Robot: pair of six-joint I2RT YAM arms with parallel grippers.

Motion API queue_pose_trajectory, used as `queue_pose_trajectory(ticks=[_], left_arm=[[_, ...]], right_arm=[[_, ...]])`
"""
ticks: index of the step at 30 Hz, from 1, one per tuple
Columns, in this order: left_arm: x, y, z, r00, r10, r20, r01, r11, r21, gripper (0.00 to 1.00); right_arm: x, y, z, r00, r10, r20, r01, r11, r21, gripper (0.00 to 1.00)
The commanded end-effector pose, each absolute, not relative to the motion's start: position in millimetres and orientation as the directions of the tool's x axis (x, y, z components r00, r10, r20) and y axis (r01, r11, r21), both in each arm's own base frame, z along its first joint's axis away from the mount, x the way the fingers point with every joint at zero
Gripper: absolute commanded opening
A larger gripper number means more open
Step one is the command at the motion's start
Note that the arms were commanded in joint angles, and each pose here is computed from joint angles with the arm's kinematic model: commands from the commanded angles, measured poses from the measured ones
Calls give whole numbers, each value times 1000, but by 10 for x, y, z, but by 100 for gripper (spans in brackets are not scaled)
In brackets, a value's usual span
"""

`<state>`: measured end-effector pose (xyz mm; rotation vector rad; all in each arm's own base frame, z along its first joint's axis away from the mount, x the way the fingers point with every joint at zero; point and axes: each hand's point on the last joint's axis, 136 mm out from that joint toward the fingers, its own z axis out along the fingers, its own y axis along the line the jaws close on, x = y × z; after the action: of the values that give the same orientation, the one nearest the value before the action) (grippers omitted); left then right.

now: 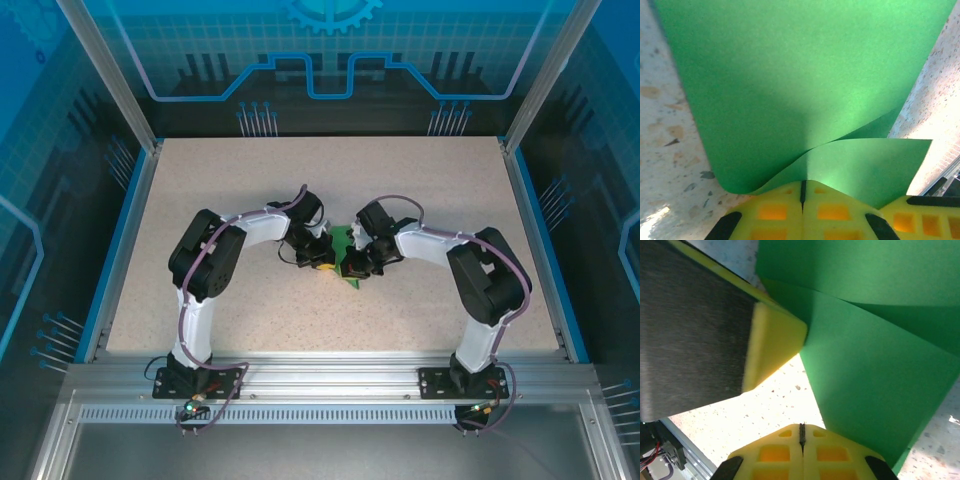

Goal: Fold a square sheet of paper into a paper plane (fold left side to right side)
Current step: Third fold the triangle at the center of the table.

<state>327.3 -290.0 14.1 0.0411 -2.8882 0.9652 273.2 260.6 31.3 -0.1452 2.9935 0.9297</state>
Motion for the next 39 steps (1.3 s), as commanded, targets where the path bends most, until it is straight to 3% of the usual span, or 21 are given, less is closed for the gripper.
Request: queue_pose_trajectory(ticks=[1, 39], left_arm=[[3070, -2725, -128, -985, -12, 173, -99, 859, -503, 5], [3141, -2671, -198, -986, -24, 167, -100, 880, -465, 5]], right_arm=[[2642, 2565, 207, -996, -84, 27, -57, 848, 527, 4], [2171, 2129, -62, -982, -31, 187, 44, 921, 387, 4]])
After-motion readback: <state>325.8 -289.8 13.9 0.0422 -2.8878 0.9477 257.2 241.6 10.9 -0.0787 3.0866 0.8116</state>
